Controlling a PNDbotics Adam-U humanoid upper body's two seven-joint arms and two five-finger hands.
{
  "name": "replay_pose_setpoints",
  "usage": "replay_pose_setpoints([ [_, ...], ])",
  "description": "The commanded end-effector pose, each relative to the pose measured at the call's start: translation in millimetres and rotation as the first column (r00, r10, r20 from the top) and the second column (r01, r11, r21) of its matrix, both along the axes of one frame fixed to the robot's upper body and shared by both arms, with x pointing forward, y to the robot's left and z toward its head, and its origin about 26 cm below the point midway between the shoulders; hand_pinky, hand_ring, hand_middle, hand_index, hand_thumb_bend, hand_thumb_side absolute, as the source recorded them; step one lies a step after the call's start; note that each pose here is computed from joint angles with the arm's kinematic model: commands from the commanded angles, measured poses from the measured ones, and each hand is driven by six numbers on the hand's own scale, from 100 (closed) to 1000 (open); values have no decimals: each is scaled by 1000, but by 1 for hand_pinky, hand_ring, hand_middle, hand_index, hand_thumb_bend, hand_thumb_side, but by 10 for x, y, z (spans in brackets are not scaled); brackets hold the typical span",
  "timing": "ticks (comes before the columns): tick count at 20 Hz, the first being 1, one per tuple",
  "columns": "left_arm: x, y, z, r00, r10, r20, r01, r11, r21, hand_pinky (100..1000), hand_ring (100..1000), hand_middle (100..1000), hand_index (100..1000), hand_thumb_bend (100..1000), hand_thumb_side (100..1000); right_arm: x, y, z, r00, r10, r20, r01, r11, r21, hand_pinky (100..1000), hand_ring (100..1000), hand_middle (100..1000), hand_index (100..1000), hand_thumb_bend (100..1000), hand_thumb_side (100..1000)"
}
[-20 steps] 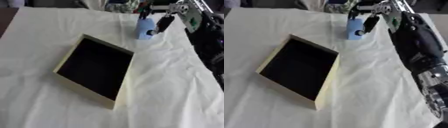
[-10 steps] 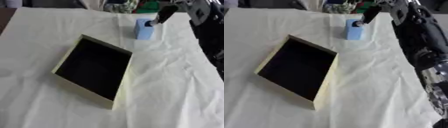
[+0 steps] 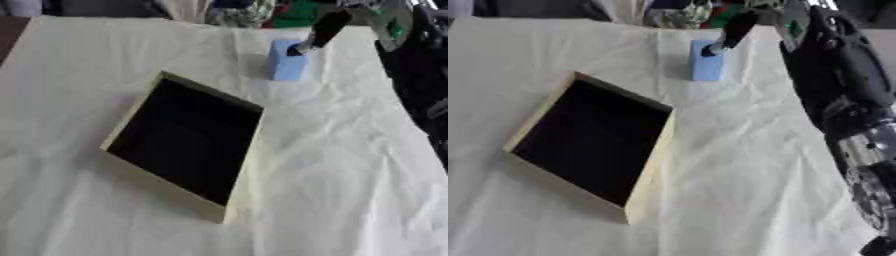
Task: Pick up objects on the table and place them in the box.
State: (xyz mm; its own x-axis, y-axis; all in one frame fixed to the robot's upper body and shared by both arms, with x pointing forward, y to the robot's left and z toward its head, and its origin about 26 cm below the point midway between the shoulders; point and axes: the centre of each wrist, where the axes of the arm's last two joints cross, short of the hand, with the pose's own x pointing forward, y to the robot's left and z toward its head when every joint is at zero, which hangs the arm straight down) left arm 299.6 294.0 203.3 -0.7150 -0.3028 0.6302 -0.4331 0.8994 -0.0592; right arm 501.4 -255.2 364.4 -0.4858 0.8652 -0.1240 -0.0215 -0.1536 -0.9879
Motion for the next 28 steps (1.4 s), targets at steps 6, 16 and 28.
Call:
replay_pose_setpoints([
  [6,-20,12,103,999,-8,33,7,1000,21,689,501,412,715,283,115,-23,-99,151,999,-41,-7,40,999,-29,893,956,895,957,557,367],
  [16,-17,6,111,999,-12,37,11,1000,17,689,500,411,715,280,116,25,-157,9,994,-96,-44,93,993,-76,890,958,895,953,544,364],
  [28,-12,-5,118,999,-18,39,17,1000,15,690,500,411,714,276,118,79,-122,-165,990,-120,-75,113,989,-90,862,906,727,880,405,100],
])
